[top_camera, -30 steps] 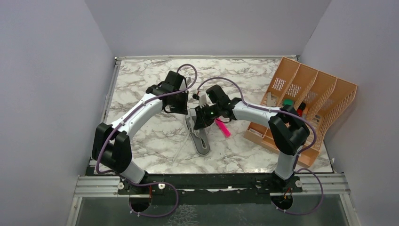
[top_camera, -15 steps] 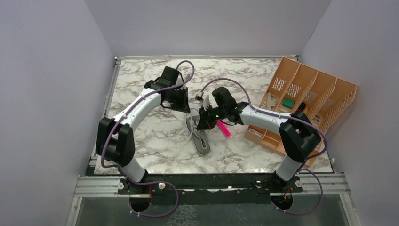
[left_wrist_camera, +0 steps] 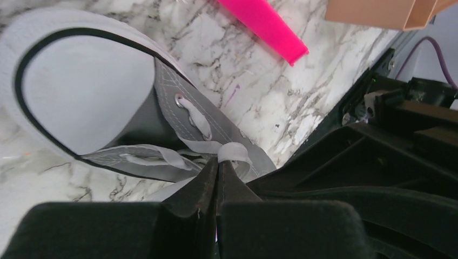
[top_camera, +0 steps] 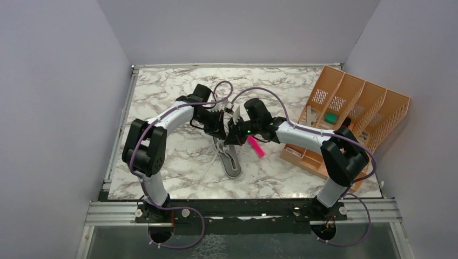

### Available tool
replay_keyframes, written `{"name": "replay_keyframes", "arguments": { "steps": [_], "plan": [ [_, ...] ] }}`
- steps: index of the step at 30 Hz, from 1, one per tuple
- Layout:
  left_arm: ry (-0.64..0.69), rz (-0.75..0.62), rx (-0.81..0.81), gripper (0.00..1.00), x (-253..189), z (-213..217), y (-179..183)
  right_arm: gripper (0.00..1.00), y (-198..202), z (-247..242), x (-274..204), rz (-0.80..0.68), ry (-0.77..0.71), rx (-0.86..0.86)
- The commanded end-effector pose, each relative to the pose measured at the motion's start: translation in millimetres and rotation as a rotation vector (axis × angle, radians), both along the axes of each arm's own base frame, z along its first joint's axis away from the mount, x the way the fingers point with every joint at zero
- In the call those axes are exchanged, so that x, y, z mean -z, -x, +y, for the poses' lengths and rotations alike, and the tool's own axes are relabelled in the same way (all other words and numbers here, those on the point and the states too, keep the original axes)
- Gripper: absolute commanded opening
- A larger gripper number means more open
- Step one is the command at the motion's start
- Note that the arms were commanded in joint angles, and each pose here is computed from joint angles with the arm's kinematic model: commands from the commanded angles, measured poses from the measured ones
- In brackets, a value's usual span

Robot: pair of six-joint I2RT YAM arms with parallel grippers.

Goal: Tie the shoes

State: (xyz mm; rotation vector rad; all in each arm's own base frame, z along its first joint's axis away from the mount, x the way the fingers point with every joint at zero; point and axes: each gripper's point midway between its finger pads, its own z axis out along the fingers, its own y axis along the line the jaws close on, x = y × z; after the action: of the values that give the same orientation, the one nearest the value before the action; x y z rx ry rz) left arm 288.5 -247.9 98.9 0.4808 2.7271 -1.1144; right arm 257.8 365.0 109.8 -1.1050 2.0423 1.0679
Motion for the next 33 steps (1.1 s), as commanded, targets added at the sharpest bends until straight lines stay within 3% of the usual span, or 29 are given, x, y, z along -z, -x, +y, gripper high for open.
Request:
{"name": "replay_keyframes", "arguments": {
  "steps": [1,15,33],
  "plan": [
    [0.107,0.016,0.097,0.03,-2.5,-10.6,19.9,0.01,-16.4,2.0,-25.2,-0.108,-0.037,0.055],
    [0.284,0.093,0.209,0.02,-9.4,-17.6,53.4,0.01,-21.1,-11.6,-12.5,-0.118,0.025,0.124],
    [0.372,0.17,0.236,0.02,-7.2,-19.8,63.3,0.01,-25.3,-13.4,3.2,-0.045,0.077,0.178]
  ]
}}
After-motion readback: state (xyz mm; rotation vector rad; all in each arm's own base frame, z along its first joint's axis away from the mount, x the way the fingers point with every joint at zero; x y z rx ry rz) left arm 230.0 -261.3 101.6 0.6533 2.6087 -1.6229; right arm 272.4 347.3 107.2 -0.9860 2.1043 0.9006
